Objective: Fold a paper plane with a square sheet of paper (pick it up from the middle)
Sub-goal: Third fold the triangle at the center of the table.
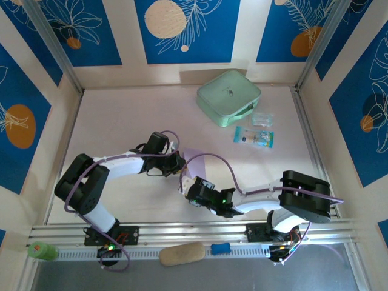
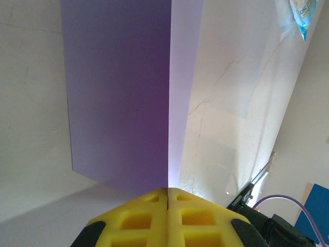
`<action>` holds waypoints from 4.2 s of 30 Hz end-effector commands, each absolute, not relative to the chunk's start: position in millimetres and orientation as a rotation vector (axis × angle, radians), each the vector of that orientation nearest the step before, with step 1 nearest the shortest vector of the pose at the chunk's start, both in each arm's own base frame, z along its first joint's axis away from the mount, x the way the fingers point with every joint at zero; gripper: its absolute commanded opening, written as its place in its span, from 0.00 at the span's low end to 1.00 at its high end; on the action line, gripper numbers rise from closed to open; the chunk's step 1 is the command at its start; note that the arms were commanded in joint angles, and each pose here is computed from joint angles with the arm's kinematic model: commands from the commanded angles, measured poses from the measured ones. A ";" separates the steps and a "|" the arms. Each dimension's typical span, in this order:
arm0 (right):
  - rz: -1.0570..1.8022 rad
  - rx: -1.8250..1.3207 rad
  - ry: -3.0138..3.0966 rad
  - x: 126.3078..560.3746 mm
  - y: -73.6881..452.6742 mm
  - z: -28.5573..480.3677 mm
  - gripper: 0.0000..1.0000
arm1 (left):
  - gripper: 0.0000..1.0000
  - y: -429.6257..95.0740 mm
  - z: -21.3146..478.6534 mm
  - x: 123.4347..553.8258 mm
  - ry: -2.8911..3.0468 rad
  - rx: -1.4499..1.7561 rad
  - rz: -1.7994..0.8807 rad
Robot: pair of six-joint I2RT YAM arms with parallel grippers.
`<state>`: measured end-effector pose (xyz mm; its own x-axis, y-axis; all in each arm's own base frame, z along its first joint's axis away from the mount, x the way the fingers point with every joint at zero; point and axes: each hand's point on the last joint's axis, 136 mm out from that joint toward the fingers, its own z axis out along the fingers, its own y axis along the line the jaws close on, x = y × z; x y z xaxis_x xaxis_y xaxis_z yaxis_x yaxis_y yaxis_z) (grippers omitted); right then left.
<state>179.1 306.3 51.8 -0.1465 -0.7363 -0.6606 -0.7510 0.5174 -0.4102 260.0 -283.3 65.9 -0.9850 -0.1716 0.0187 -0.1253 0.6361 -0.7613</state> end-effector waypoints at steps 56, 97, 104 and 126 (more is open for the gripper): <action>0.135 -1.072 1.941 181.2 305.9 70.4 0.11 | 0.00 -281.1 67.3 259.2 2.794 -0.270 -1.311; 0.198 -1.024 1.997 181.0 299.7 69.9 0.09 | 0.00 -280.3 68.4 259.5 2.793 -0.274 -1.305; 0.268 -1.043 2.028 173.2 305.1 69.3 0.06 | 0.20 -275.2 70.0 259.2 2.791 -0.281 -1.261; 0.696 -0.697 2.615 165.7 327.9 56.4 0.05 | 0.30 -234.8 95.0 248.3 2.708 -0.078 -1.000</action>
